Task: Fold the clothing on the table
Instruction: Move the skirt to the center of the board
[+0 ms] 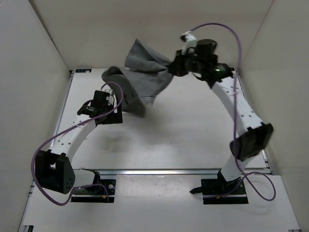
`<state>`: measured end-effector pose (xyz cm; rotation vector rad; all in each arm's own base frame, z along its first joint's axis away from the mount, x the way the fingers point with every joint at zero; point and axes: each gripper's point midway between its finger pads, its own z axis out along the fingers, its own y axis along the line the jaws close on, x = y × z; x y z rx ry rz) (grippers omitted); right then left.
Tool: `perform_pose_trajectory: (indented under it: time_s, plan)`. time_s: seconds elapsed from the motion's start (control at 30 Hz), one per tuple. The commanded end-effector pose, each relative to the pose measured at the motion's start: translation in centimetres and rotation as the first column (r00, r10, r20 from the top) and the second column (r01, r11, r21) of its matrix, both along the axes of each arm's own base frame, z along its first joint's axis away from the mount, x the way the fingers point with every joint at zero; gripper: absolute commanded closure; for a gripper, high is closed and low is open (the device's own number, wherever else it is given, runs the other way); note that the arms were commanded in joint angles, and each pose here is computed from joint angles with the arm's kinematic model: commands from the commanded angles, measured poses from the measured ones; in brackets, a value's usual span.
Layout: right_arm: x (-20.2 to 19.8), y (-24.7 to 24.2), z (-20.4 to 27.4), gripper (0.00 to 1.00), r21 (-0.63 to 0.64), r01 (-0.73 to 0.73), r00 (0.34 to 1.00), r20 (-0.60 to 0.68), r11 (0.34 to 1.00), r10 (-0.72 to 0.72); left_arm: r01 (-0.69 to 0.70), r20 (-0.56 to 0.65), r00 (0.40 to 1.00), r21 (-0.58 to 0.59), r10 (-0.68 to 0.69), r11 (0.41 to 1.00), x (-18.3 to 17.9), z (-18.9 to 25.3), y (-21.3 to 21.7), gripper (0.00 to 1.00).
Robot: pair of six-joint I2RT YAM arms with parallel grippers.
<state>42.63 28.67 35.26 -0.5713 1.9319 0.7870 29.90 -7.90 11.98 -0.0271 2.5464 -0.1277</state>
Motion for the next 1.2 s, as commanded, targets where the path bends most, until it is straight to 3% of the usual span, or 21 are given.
perform_pose_trajectory:
  time_s: [0.0,0.03,0.17,0.33,0.43,0.53,0.57,0.7,0.83,0.93,1.0,1.03,1.07,1.1,1.17]
  plan:
    - [0.6,-8.5,1.1,1.0,0.111,0.169,0.985,0.02,0.979,-0.172,0.009,0.119,0.993,-0.051,-0.003,0.999,1.0,3.5,-0.6,0.01]
    - [1.0,-10.9,0.9,1.0,0.126,0.213,0.976,0.023,0.969,-0.217,0.014,0.118,0.993,-0.062,-0.006,0.998,0.9,3.4,-0.7,0.01]
    - [-0.8,-15.5,-9.6,0.97,0.067,0.324,0.934,-0.182,0.944,-0.308,0.037,0.097,0.995,-0.065,-0.031,0.997,0.6,2.8,-1.3,0.01]
    - [-3.9,-17.6,-21.0,0.37,-0.038,0.384,0.851,-0.374,0.922,-0.37,0.075,0.087,0.994,-0.102,-0.066,0.992,0.2,2.3,-2.7,0.01]
    - [-5.2,-19.3,-23.6,0.2,-0.065,0.419,0.792,-0.46,0.905,-0.4,0.093,0.069,0.994,-0.11,-0.086,0.99,-0.3,1.7,-3.4,0.01]
    - [-4.9,-20.8,-21.6,0.01,-0.118,0.45,0.809,-0.365,0.885,-0.461,0.11,0.061,0.993,-0.135,-0.103,0.985,-0.6,1.4,-4.5,0.01]
    - [-5.1,-21.1,-20.7,0.0,-0.125,0.457,0.814,-0.341,0.881,-0.471,0.125,0.057,0.991,-0.148,-0.118,0.981,-0.7,1.3,-5.3,0.02]
    - [-5.7,-24.2,-17.4,0.01,-0.158,0.528,0.796,-0.251,0.835,-0.551,0.16,0.06,0.987,-0.196,-0.151,0.968,-0.9,1.2,-7.6,0.01]
    - [-7.6,-24.5,-17.5,0.02,-0.241,0.52,0.802,-0.193,0.82,-0.565,0.2,0.071,0.98,-0.275,-0.188,0.94,-1.3,1.4,-10.1,0.02]
    - [-9.5,-23.5,-19.2,0.15,-0.289,0.475,0.815,-0.212,0.831,-0.539,0.255,0.116,0.966,-0.34,-0.229,0.905,-1.2,2.1,-12.7,0.02]
    - [-10.4,-22.7,-20.8,0.6,-0.286,0.435,0.82,-0.267,0.854,-0.507,0.298,0.133,0.954,-0.377,-0.268,0.877,-1.4,2.7,-14.3,0.02]
    - [-11.0,-22.2,-21.5,0.71,-0.279,0.42,0.819,-0.293,0.863,-0.493,0.312,0.136,0.95,-0.393,-0.282,0.865,-1.6,2.9,-15.2,0.02]
    - [-11.9,-21.5,-22.8,0.9,-0.275,0.39,0.819,-0.333,0.879,-0.468,0.349,0.152,0.937,-0.417,-0.315,0.839,-1.9,3.3,-16.4,0.05]
    - [-12.1,-21.3,-23.4,1.0,-0.277,0.38,0.814,-0.352,0.882,-0.462,0.357,0.155,0.934,-0.422,-0.321,0.833,-1.9,3.1,-17.2,0.1]
    - [-13.5,-19.7,-25.9,1.0,-0.294,0.313,0.809,-0.416,0.903,-0.415,0.389,0.169,0.921,-0.431,-0.351,0.814,-1.9,3.6,-19.0,0.15]
